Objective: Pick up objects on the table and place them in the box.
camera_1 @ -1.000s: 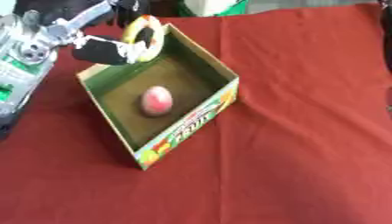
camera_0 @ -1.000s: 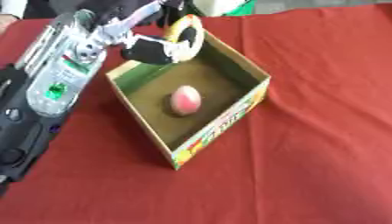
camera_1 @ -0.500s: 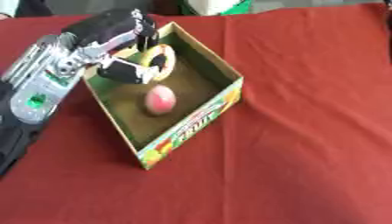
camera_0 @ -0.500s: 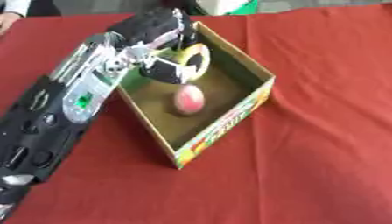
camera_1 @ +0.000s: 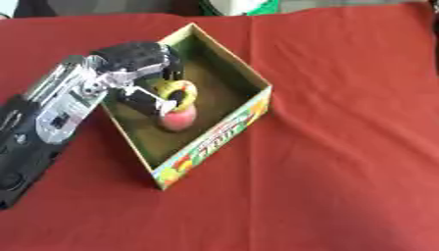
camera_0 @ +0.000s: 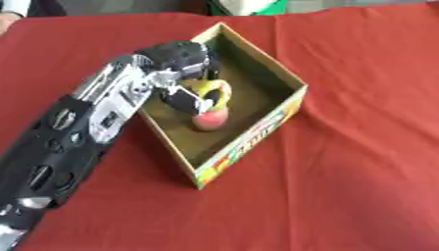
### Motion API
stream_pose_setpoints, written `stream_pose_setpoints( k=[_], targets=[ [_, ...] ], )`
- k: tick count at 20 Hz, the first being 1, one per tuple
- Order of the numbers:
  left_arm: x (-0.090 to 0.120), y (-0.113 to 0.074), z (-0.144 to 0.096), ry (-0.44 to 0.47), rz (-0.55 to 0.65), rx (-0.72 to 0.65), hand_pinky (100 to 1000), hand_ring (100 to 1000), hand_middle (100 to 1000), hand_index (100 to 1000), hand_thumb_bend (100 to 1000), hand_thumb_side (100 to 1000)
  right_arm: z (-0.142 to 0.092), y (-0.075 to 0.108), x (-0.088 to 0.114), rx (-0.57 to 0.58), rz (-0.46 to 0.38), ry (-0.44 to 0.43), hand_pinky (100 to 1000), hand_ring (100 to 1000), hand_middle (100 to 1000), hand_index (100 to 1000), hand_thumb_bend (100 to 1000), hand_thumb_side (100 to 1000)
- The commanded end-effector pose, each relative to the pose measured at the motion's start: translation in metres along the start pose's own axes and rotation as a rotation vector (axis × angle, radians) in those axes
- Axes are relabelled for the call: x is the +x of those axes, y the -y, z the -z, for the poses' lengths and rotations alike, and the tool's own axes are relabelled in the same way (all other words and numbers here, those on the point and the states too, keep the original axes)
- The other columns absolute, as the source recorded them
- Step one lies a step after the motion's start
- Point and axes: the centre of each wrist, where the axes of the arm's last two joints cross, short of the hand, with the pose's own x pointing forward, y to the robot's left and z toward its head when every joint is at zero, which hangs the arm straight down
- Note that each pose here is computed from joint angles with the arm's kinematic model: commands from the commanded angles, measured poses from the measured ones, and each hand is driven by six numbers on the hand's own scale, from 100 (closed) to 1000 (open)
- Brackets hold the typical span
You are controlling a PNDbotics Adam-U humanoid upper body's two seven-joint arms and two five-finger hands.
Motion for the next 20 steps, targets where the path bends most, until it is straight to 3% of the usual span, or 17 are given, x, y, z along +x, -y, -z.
stream_pose_setpoints(
  k=[1, 2, 8, 10, 16, 18, 19, 20],
  targets=[
    [-0.003, -0.011, -0.005, -0.043, 0.046, -0.026, 807, 848, 834, 973, 100, 747, 0.003, 0.003, 0.008, 0.005, -0.012, 0.031, 852, 824, 726, 884, 100, 700],
    [-0.003, -0.013, -0.006, -0.055, 0.054, -0.029, 836, 877, 859, 985, 149, 821, 0.003, 0.003, 0.008, 0.004, -0.011, 0.031, 852, 825, 726, 884, 100, 700],
    [-0.002, -0.021, -0.011, -0.123, 0.074, 0.025, 905, 949, 922, 1000, 357, 1000, 0.003, 0.003, 0.007, 0.001, -0.009, 0.029, 852, 824, 726, 884, 100, 699],
    [-0.002, -0.024, -0.013, -0.134, 0.068, 0.062, 905, 947, 921, 1000, 394, 1000, 0.002, 0.003, 0.007, 0.001, -0.008, 0.027, 852, 824, 725, 884, 100, 697],
    [0.004, -0.040, -0.025, -0.129, 0.030, 0.215, 881, 925, 899, 985, 323, 1000, 0.002, 0.003, 0.007, -0.003, -0.008, 0.025, 851, 824, 725, 884, 100, 694],
    [0.007, -0.048, -0.033, -0.129, 0.010, 0.287, 866, 909, 887, 976, 226, 1000, 0.002, 0.003, 0.007, -0.006, -0.008, 0.025, 851, 824, 725, 884, 100, 695],
    [0.008, -0.052, -0.038, -0.129, -0.008, 0.337, 851, 891, 871, 963, 100, 1000, 0.002, 0.003, 0.007, -0.007, -0.008, 0.026, 851, 824, 725, 884, 100, 698],
    [0.009, -0.056, -0.044, -0.129, -0.029, 0.383, 851, 891, 871, 963, 100, 1000, 0.002, 0.004, 0.007, -0.008, -0.008, 0.027, 851, 824, 725, 884, 100, 698]
  ],
)
